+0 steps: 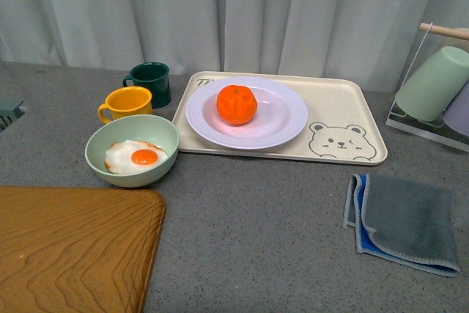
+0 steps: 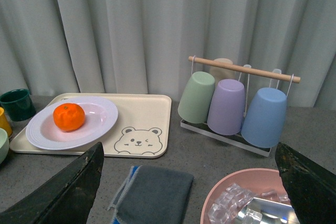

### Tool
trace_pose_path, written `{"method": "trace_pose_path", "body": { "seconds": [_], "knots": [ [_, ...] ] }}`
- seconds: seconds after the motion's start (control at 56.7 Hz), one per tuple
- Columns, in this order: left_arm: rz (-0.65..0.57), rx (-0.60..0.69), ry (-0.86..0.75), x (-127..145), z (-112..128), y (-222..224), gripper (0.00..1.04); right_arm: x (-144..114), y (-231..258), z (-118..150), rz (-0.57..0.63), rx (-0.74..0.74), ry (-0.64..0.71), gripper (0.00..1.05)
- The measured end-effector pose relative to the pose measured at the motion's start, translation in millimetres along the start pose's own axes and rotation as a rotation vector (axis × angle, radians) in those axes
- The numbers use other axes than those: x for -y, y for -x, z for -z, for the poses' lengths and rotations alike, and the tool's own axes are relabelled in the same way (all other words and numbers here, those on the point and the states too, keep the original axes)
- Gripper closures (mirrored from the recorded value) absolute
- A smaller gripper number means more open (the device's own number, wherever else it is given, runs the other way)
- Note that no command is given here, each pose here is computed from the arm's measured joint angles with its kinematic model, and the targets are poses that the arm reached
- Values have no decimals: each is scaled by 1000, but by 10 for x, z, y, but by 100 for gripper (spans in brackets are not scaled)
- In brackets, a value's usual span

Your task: Place orange and plate with both arms

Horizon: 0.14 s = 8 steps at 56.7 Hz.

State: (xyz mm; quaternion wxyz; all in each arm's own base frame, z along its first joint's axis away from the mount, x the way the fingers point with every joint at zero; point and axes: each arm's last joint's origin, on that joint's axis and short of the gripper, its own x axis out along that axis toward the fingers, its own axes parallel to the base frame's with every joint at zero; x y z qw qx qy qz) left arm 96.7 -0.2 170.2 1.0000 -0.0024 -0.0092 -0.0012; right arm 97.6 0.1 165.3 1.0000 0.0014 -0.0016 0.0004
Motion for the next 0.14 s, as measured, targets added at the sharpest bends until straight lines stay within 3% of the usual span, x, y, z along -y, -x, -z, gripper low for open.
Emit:
{"method": "trace_pose_path", "body": {
  "seconds": [0.141],
  "knots": [
    [0, 0, 0, 0, 0, 0, 7, 0, 0, 0, 0, 0, 0, 9]
  ]
}}
